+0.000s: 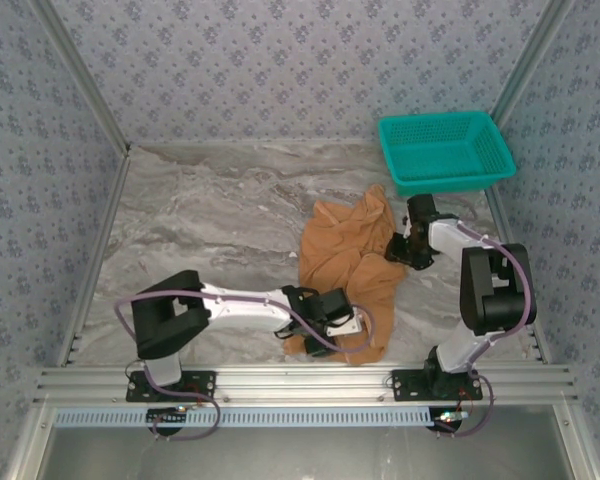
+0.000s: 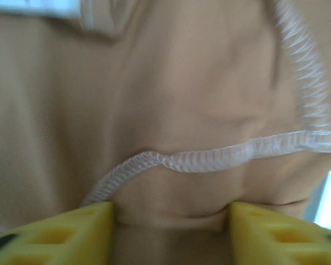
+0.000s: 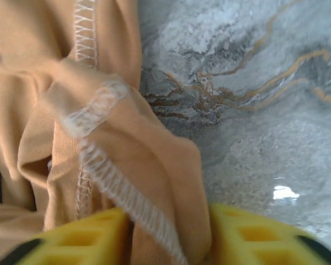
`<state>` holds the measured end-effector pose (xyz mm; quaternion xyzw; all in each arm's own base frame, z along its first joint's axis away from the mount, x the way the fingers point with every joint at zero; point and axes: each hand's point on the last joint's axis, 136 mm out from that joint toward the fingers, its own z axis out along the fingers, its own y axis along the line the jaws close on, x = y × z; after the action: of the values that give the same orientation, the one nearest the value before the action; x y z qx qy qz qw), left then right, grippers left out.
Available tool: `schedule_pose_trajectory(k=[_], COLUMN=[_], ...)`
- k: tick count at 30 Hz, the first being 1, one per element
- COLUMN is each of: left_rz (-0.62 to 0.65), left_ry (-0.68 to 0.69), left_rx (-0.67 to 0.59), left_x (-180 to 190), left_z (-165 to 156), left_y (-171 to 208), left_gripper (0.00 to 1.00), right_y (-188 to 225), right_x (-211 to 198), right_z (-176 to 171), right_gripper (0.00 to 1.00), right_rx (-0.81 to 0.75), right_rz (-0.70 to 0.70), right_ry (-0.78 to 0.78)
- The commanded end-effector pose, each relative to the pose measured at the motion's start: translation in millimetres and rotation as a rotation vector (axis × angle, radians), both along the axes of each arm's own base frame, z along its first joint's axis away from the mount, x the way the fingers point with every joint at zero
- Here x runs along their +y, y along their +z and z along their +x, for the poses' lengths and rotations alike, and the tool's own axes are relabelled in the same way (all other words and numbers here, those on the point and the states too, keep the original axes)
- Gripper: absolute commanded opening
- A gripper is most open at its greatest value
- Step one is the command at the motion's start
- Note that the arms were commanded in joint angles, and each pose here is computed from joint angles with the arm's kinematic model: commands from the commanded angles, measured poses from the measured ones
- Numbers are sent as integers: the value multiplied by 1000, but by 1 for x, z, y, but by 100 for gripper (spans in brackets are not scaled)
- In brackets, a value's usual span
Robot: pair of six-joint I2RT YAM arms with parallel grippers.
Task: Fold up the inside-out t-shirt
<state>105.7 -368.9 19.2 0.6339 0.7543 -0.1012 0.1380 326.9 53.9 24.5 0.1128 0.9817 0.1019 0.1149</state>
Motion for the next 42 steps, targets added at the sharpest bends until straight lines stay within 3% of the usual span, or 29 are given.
schedule_pose_trajectory(k=[1,3,5,14,20,23,27,29,33,37,42], left_rz=[126,130,112,-155,-263,-264,-221,-223,-287,-428,-399], left_ry=[0,67,145,722,1043,1085,1124,1149,1173,1020,942], left_rx=[-59,-69,-71,-190,-243,-213,-179,-173,-151,-31,127], left_x=[21,29,42,137,205,211,214,216,213,172,149], left_z=[11,25,43,163,199,198,194,193,185,154,121], left_y=[-9,-3,7,89,107,97,84,85,93,97,65], left_gripper=[29,16,11,8,7,12,33,44,60,66,67], right_y=[4,17,30,86,68,49,47,52,66,71,56], right_x=[2,1,0,-4,-14,-21,-26,-23,19,67,85], right_z=[7,15,21,37,17,0,-11,-13,-10,-11,-8], right_gripper=[24,15,11,7,15,26,48,53,56,56,56], right_rx=[-35,-80,-119,-278,-222,-159,-160,-177,-245,-266,-215], right_rz=[47,54,57,92,53,22,-5,-8,69,61,-44], right_ry=[-31,-39,-48,-95,-127,-141,-139,-126,2,208,335])
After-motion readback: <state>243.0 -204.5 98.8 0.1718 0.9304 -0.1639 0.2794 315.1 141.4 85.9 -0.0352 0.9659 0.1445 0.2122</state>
